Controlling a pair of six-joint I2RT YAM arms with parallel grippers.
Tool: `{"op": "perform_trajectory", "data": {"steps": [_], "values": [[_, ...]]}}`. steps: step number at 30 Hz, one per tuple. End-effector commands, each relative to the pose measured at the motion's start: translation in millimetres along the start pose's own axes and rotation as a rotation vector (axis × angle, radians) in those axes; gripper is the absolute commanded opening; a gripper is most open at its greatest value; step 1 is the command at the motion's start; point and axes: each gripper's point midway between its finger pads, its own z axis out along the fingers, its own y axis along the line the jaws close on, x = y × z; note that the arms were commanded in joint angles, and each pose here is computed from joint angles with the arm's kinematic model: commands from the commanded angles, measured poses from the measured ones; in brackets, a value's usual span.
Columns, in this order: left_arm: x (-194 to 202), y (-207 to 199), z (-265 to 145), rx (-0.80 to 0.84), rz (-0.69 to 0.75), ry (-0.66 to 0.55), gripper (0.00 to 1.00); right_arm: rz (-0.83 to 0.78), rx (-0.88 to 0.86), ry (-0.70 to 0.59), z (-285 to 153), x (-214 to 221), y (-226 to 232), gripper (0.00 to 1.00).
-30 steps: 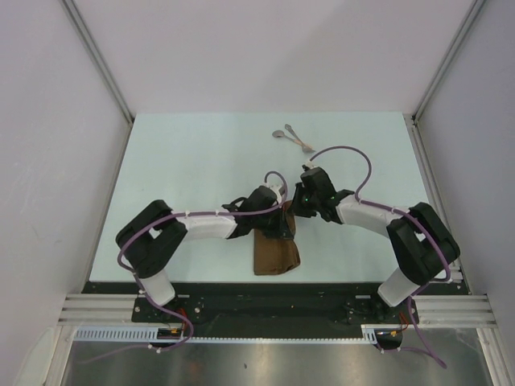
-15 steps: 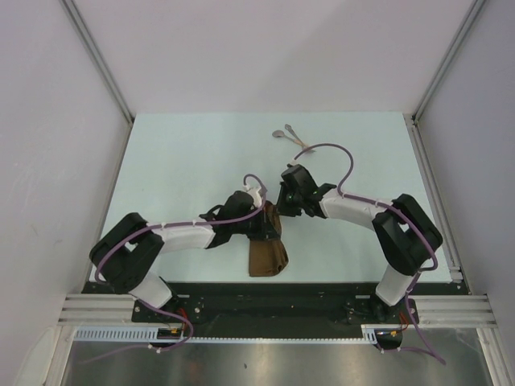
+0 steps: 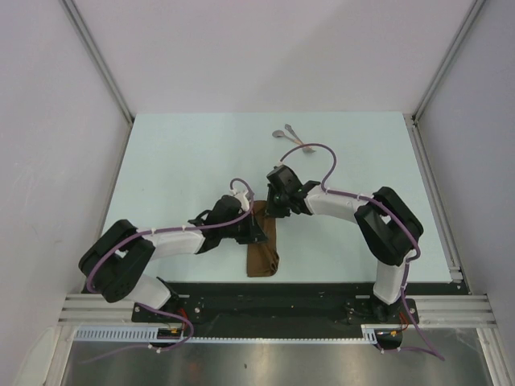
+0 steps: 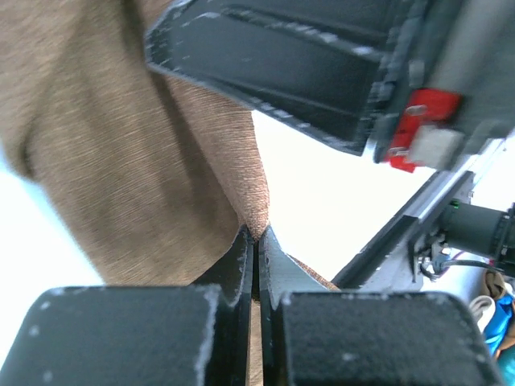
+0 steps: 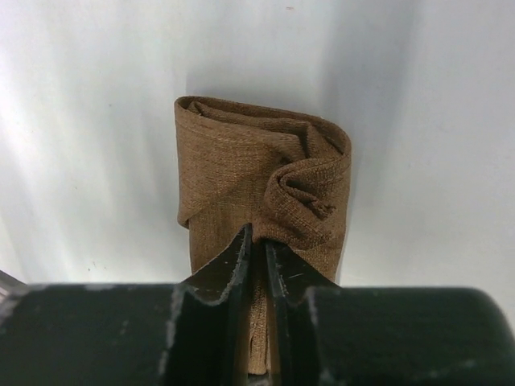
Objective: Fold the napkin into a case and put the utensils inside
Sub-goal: Fold the 2/3-rectangle-folded napkin at the center of the board.
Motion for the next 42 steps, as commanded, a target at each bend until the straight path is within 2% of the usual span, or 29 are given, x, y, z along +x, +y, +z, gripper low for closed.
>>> {"op": "perform_trajectory", "data": {"steps": [1,5,15,22,29,32,42], "values": [[10,11,-7,-0.012,0.013,0.026,0.00,-0.055,-0.015,-0.044,0,-17,17,0.16],[12,18,-8,-0.028,0.007,0.030,0.00,-0.089,0.020,-0.075,-4,-20,8,0.31],[17,19,-8,-0.012,-0.004,0.045,0.00,-0.122,-0.017,-0.112,-5,-26,11,0.49],[18,19,-8,-0.009,-0.010,0.048,0.00,-0.092,-0.036,-0.162,-9,-33,9,0.49],[19,17,-7,0.007,-0.039,0.042,0.00,-0.072,-0.146,-0.321,-14,-45,21,0.47],[19,16,-7,0.008,-0.047,0.040,0.00,-0.078,-0.172,-0.351,-18,-51,28,0.47],[18,19,-7,-0.014,-0.070,0.034,0.00,-0.099,-0.142,-0.334,-17,-43,27,0.44]]}}
